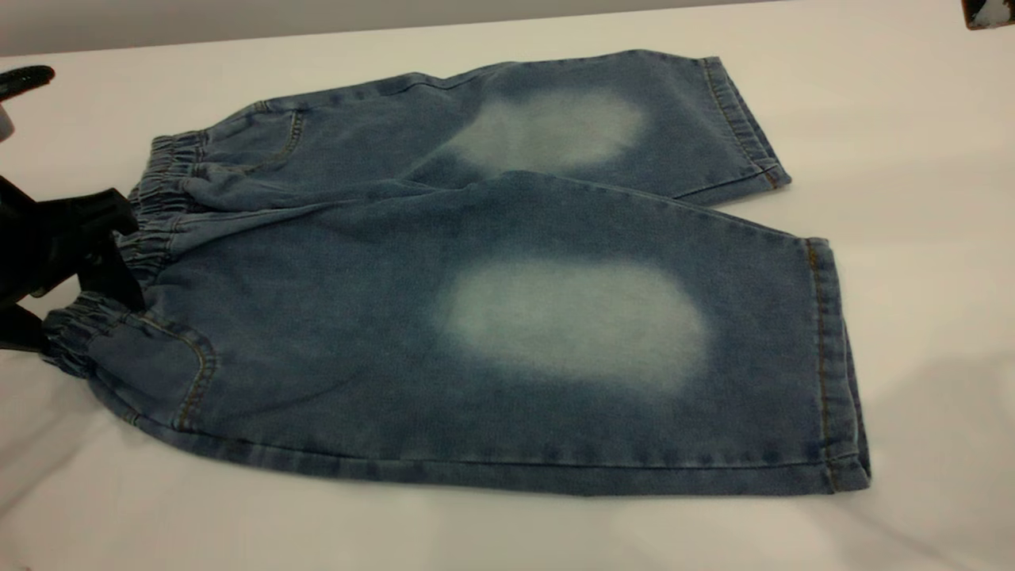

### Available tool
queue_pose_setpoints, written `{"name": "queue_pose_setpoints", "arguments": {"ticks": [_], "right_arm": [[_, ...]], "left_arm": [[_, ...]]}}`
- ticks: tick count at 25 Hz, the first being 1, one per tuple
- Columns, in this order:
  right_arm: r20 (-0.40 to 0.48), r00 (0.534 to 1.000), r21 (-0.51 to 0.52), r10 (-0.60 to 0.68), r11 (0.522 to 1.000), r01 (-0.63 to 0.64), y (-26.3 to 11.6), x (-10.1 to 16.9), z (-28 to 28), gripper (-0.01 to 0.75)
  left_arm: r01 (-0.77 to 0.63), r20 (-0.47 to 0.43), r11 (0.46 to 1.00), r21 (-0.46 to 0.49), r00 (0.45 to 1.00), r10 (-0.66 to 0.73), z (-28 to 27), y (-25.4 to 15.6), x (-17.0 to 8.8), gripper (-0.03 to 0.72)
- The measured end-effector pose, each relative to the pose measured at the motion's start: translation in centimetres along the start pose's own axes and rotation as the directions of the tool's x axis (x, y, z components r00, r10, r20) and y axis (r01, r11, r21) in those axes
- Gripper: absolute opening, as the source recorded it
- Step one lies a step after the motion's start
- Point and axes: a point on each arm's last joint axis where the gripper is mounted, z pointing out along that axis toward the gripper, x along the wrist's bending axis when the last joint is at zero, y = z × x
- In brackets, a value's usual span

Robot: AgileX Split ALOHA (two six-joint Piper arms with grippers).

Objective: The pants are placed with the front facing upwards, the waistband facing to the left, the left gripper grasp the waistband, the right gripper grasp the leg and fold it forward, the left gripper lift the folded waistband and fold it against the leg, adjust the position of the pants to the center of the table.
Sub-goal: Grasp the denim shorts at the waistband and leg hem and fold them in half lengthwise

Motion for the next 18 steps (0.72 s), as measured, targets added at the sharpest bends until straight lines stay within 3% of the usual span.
{"name": "queue_pose_setpoints", "arguments": {"ticks": [18], "right_arm": [[-0.005, 1.0, 0.008, -0.001, 1.0, 0.001, -0.07, 0.04, 0.0, 0.498]], "left_arm": [[-0.002, -0.025, 0.998, 0.067, 1.0, 0.003, 0.69, -0.81, 0.33, 0.559]]}}
